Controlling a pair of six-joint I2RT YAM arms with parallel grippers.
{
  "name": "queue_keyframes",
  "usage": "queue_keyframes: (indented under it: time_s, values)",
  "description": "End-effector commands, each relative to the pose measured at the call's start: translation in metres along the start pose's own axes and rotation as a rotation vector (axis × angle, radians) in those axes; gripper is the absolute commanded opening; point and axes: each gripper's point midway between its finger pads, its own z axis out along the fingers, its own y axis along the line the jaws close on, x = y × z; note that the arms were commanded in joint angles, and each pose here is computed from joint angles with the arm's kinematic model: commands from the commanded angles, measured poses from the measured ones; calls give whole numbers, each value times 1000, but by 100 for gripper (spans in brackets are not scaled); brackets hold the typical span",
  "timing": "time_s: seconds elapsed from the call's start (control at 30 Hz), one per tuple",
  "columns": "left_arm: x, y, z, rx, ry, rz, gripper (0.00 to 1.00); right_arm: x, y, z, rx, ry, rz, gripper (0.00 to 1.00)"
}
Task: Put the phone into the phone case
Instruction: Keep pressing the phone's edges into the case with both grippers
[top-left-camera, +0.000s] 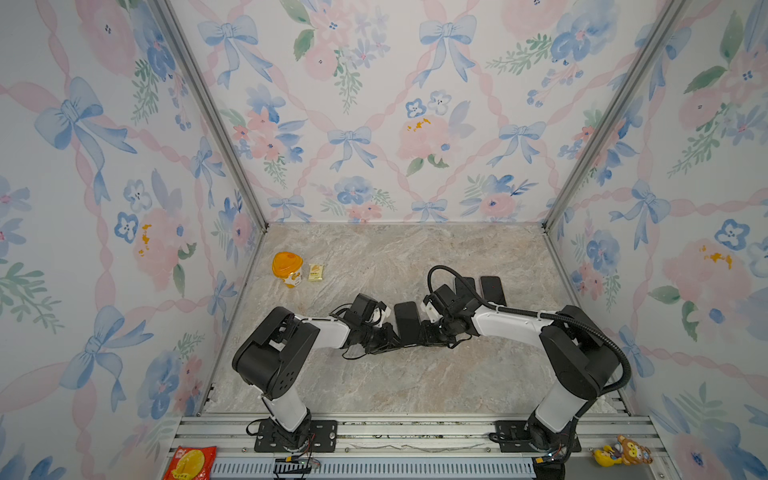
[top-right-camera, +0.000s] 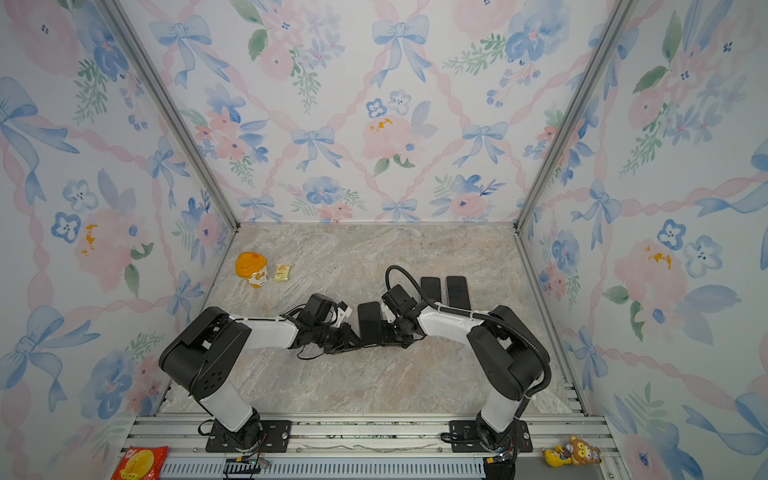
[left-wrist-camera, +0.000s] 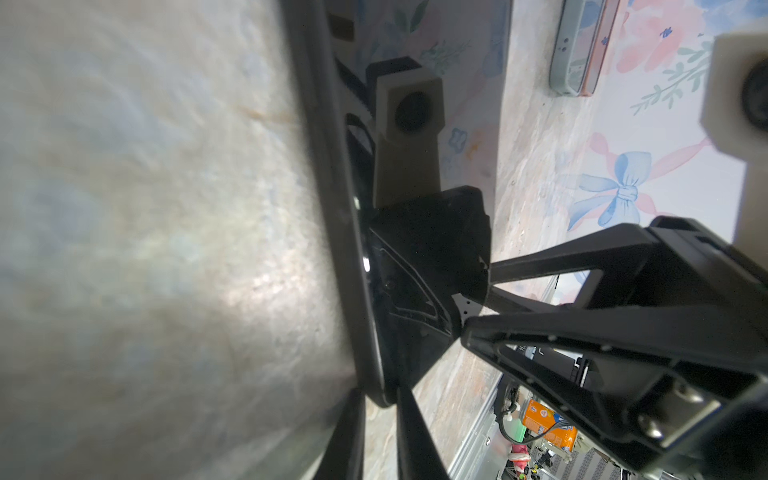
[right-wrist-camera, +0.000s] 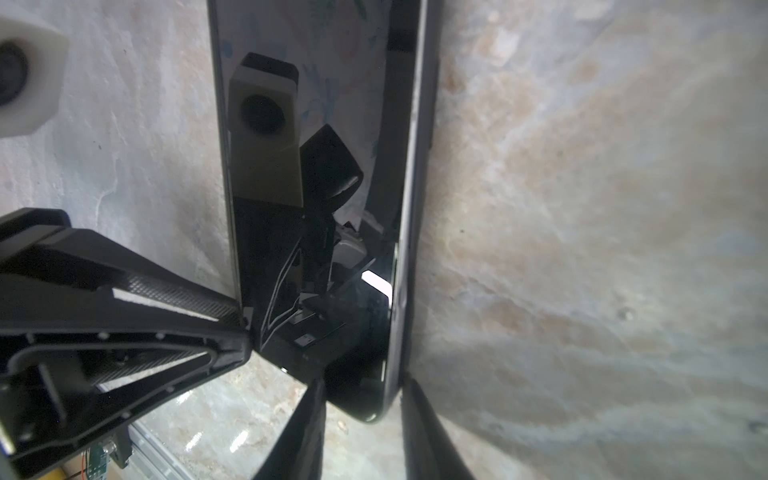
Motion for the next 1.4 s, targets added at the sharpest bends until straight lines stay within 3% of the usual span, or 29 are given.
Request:
queue_keyframes:
  time_s: [0.0,0.27,0.4,0.53,0.7,0.97,1.37]
  values:
    - [44,78,9,-288,112,-124,12,7,-9,8,10,26,3,33]
    - [43,90,8,-357,125,-129,4,6,-10,0,11,7,-11,33]
    - [30,77,-1,-367,89,-95,11,-3,-17,-16,32,-33,-22,32]
    - [14,47,-7,-292,48,-50,26,-9,-22,-19,7,-42,-16,28]
    - [-13,14,-13,-169,-11,-29,33,-11,-16,-16,-39,-24,-23,21]
    - [-19,8,-5,-59,-13,-73,34,-8,-11,-11,-110,4,-3,18]
    - [1,20,7,-33,28,-110,32,16,-14,6,-81,78,-14,13]
